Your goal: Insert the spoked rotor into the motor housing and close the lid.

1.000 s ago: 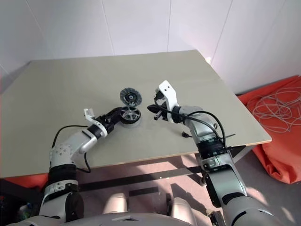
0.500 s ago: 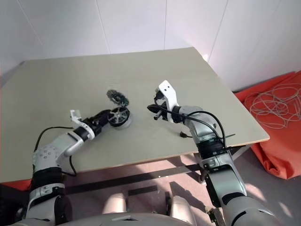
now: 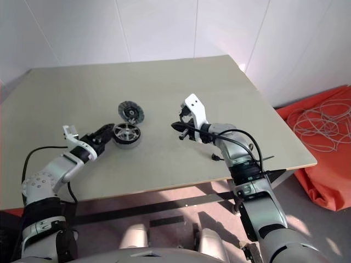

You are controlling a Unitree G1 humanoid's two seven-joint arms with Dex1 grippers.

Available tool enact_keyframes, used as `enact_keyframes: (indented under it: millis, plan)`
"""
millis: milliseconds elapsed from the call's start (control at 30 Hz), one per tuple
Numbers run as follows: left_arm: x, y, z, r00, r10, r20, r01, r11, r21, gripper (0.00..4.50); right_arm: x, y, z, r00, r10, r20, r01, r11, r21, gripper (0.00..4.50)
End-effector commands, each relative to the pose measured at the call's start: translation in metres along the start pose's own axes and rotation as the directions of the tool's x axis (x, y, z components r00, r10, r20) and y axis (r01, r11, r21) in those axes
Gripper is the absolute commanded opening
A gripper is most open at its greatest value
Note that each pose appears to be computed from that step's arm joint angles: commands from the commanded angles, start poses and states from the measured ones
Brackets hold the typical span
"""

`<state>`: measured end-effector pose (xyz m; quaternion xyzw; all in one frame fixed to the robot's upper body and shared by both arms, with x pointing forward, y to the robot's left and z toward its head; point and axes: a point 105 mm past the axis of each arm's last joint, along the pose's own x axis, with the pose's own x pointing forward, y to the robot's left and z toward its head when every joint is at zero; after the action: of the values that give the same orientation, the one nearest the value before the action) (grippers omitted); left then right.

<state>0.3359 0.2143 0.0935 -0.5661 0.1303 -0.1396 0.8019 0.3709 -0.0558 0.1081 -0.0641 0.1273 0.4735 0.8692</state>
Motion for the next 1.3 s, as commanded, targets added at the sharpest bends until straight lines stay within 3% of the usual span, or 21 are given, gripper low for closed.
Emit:
enact_keyframes:
  millis: [33,200,467,633,733,833,933,1100,1300]
  plan:
    - [0.003,-0.031,-0.004,0.992,-0.127,-0.028,0.126,0.992,-0.019,2.26,0.0,0.0,0.011,0.999,0.004,0.033,-0.003,1.0,-0.028,0.0]
    - [0.005,-0.028,-0.008,0.996,-0.08,-0.043,0.08,0.997,-0.019,2.26,-0.001,0.0,0.012,0.999,0.0,0.034,0.001,1.0,-0.029,0.0]
    - [0.002,-0.028,0.004,0.998,-0.055,0.028,0.053,0.997,0.06,2.26,-0.001,-0.001,0.012,0.999,-0.002,0.033,0.003,1.0,-0.03,0.0]
    - [-0.005,-0.022,0.029,0.992,0.024,0.127,-0.056,0.964,0.262,2.26,0.0,-0.002,0.013,0.999,-0.002,0.034,0.003,1.0,-0.03,0.0]
    - [-0.002,-0.021,0.028,0.993,0.09,0.072,-0.112,0.906,0.407,2.26,0.001,0.0,0.014,0.999,0.002,0.037,-0.001,1.0,-0.029,0.0]
    - [0.006,-0.025,0.024,0.996,0.089,0.031,-0.094,0.897,0.432,2.26,0.003,0.001,0.014,0.999,0.004,0.039,-0.003,1.0,-0.029,0.0]
    - [0.015,-0.031,0.015,0.998,0.055,-0.01,-0.045,0.907,0.418,1.7,0.004,0.001,0.014,0.999,0.004,0.043,-0.003,1.0,-0.028,0.0]
    - [0.024,-0.03,0.001,0.998,0.027,-0.058,-0.004,0.93,0.368,0.08,0.002,-0.001,0.015,0.999,-0.007,0.047,0.008,1.0,-0.027,0.0]
    - [0.025,-0.013,0.001,0.995,0.078,-0.066,-0.05,0.934,0.352,0.03,0.001,-0.003,0.014,0.999,-0.016,0.047,0.017,0.999,-0.027,0.0]
